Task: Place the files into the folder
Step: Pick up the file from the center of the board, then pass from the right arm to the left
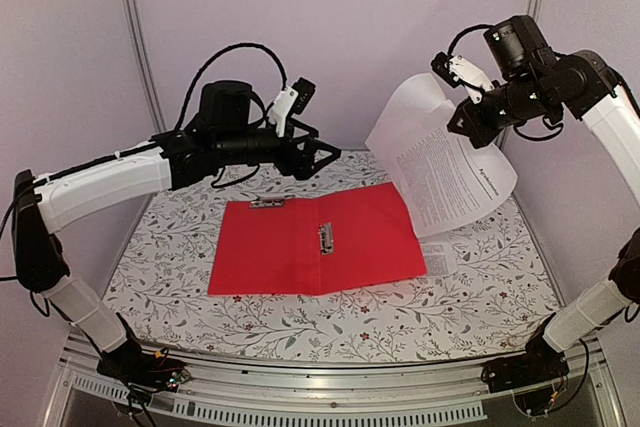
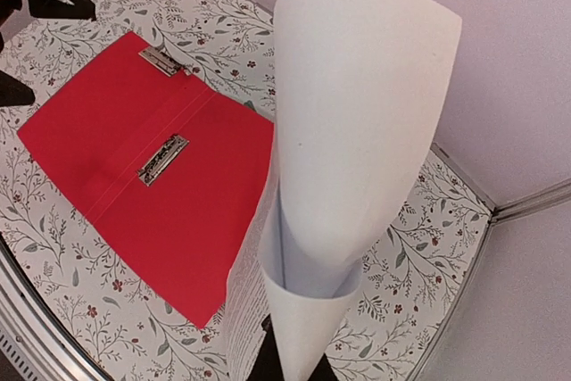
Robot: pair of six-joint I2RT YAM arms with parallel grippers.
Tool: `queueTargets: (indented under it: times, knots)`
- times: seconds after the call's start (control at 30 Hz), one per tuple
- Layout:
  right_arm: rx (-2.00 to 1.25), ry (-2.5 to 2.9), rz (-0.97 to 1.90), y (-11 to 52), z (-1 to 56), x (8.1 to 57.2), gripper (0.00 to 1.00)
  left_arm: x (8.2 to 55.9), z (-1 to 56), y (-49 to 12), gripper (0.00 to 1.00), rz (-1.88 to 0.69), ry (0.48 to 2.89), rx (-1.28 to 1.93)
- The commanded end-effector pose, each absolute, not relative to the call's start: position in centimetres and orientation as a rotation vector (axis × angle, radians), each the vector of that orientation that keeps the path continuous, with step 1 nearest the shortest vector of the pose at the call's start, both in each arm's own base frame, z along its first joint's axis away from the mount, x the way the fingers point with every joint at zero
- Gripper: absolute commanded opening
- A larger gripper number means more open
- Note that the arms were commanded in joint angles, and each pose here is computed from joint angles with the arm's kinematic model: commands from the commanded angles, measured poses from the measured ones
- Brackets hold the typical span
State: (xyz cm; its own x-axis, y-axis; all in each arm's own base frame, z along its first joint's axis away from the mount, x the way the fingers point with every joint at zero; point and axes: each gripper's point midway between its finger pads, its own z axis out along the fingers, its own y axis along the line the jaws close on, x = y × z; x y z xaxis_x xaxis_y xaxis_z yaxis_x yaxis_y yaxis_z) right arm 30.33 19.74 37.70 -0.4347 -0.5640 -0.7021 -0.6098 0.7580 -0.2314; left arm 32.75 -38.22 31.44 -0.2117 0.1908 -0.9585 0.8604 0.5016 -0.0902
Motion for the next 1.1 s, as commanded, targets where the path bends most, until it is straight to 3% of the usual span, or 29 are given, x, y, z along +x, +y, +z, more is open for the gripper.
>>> queueTargets:
  times: [0.0, 0.3, 0.5, 0.7, 0.87, 1.07]
  knots:
    - [-1.086, 2.118, 0.058, 21.1, 37.0, 28.3, 0.00, 32.6, 32.3, -37.2, 0.90, -0.658, 1.641, 1.055]
    - [-1.354, 2.023, 0.327, 25.8, 36.2, 23.4, 0.00, 31.3, 32.2, -37.1, 0.97, -0.572, 1.571, 1.279]
    - [-1.402, 1.998, 0.392, 27.0, 36.0, 22.4, 0.00, 27.9, 31.1, -38.2, 0.98, -0.773, 1.558, 1.422]
    - [-1.432, 2.031, 0.401, 27.8, 34.1, 22.9, 0.00, 27.4, 28.5, -40.0, 0.98, -0.842, 1.620, 1.495]
    - [-1.433, 2.035, 0.422, 28.6, 33.4, 23.3, 0.00, 25.6, 26.2, -42.7, 0.91, -0.915, 1.623, 1.592]
    - [-1.421, 2.043, 0.392, 28.8, 32.7, 24.0, 0.00, 24.5, 24.3, -45.0, 0.71, -1.025, 1.648, 1.646]
